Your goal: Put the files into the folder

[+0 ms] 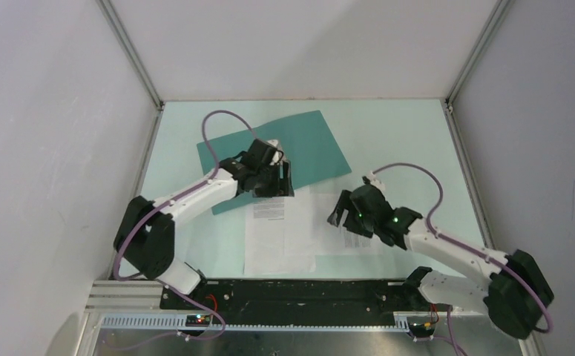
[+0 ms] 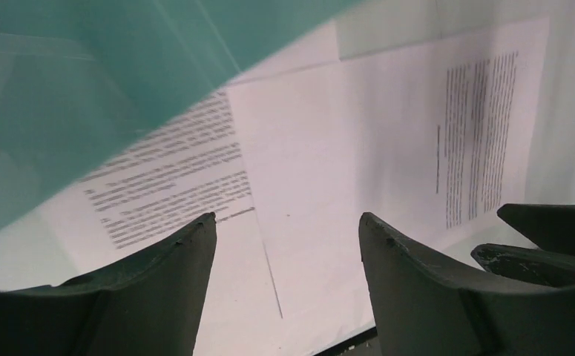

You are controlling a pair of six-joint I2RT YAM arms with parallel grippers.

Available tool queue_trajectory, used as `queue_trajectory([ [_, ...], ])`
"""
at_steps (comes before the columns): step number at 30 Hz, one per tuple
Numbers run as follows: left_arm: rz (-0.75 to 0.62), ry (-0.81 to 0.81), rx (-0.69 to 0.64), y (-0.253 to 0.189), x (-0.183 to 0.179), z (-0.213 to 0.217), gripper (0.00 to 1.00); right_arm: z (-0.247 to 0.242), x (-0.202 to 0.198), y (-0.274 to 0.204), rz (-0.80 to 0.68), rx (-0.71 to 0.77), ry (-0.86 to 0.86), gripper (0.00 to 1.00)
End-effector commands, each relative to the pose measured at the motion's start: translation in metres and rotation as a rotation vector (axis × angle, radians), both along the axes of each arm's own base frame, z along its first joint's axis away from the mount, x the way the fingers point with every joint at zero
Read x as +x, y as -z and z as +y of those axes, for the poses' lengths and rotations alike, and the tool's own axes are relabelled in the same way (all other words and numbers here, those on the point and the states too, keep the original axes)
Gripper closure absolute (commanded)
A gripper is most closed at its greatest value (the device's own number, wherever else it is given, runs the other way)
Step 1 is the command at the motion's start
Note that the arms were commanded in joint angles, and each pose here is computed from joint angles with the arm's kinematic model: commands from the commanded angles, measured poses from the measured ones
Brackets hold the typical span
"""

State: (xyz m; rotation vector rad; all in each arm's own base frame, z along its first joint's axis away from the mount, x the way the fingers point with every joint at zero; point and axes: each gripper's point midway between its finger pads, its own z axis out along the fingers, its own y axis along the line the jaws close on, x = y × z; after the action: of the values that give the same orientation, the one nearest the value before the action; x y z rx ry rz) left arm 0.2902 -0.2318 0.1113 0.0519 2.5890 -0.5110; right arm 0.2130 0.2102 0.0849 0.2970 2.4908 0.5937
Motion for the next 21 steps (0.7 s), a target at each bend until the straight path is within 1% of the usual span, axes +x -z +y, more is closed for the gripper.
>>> queue_trajectory([
  [1, 0.041, 0.101, -0.068, 0.014, -0.008, -0.029, 0.25, -0.021, -0.023, 0.01, 0.067, 0.069, 0.201, 0.16],
  [2, 0.036, 0.105, -0.062, 0.015, -0.007, -0.03, 0.25, -0.033, -0.027, 0.017, 0.077, 0.033, 0.242, 0.16],
  [5, 0.04, 0.117, -0.037, 0.024, -0.003, -0.03, 0.24, -0.059, -0.034, 0.027, 0.1, 0.033, 0.372, 0.15],
  [8, 0.066, 0.128, -0.06, 0.027, -0.004, -0.038, 0.24, -0.083, -0.046, 0.037, 0.13, 0.005, 0.484, 0.14],
  [9, 0.073, 0.125, -0.064, 0.029, -0.004, -0.041, 0.25, -0.091, -0.045, 0.038, 0.119, 0.005, 0.526, 0.12],
  [10, 0.073, 0.131, -0.064, 0.03, -0.006, -0.044, 0.25, -0.1, -0.049, 0.041, 0.13, -0.019, 0.548, 0.12],
  [15, 0.1, 0.125, -0.065, 0.04, -0.016, -0.05, 0.29, -0.126, -0.052, 0.043, 0.154, -0.029, 0.64, 0.09],
  [21, 0.134, 0.116, -0.074, 0.055, -0.024, -0.06, 0.33, -0.138, -0.057, 0.053, 0.22, -0.013, 0.703, 0.08],
])
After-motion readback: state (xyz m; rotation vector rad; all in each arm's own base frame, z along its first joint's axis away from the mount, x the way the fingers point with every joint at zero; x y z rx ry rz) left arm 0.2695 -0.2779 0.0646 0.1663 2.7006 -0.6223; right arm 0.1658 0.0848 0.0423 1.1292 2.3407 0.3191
